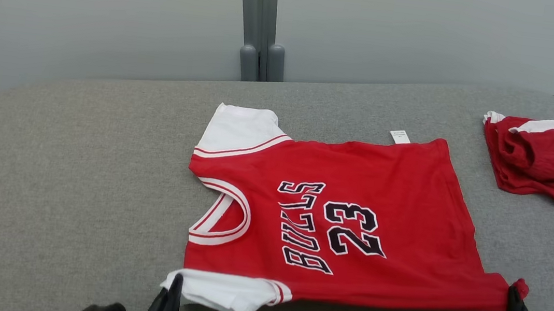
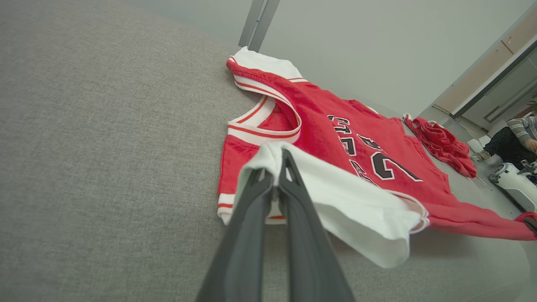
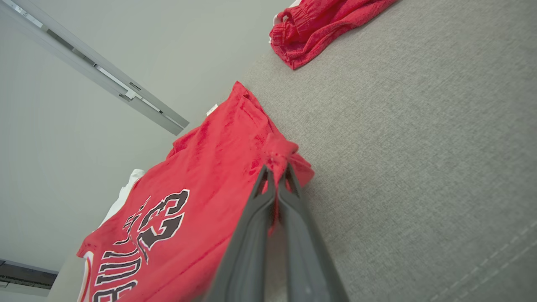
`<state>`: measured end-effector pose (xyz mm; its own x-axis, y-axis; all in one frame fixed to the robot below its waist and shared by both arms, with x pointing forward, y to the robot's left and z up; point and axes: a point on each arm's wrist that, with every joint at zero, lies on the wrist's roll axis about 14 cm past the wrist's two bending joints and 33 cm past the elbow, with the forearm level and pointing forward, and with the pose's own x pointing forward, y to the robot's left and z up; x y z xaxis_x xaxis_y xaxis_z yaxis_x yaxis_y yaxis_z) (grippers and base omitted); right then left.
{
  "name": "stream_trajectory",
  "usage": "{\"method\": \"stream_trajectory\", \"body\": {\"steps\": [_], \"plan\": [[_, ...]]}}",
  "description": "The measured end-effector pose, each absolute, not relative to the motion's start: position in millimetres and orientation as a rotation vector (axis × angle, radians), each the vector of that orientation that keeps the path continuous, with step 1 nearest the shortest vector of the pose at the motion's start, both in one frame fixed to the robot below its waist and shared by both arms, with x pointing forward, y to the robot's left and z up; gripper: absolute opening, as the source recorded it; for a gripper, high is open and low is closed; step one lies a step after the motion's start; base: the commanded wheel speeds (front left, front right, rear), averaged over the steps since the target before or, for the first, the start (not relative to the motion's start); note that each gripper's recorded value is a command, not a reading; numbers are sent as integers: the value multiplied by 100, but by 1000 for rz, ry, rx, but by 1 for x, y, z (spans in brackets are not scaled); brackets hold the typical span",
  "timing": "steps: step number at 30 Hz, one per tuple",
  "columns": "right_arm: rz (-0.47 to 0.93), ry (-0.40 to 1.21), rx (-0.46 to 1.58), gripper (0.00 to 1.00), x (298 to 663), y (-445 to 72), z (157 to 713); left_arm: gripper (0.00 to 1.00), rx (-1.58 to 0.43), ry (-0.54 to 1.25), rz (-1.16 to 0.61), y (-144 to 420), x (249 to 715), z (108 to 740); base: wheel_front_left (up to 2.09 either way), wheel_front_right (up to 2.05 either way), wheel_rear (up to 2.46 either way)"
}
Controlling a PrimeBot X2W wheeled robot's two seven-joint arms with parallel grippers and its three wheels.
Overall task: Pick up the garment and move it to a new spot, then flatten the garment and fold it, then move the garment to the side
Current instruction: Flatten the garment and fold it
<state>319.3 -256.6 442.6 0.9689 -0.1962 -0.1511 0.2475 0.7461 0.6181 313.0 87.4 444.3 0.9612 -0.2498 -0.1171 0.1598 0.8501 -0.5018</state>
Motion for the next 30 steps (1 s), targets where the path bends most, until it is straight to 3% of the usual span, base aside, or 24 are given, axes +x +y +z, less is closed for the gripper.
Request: {"method": "stream_trajectory", "body": {"steps": [14,15,16,17,25,30], "plan": [[-181,149,581,1,395,-252,460,0,-340,200,-348,75,390,452,0,0,0],[-182,148,575,31,399,-251,461,0,-334,203,-348,75,394,451,0,0,0],[-182,144,560,100,403,-251,461,44,-331,206,-347,74,398,450,0,0,0],[-176,156,547,100,406,-249,458,100,-325,214,-350,73,401,448,0,0,0],[-123,158,386,100,397,-250,449,100,-341,215,-297,85,402,441,0,0,0],[-91,247,272,100,374,-257,425,100,-364,289,-249,97,372,411,0,0,0]]}}
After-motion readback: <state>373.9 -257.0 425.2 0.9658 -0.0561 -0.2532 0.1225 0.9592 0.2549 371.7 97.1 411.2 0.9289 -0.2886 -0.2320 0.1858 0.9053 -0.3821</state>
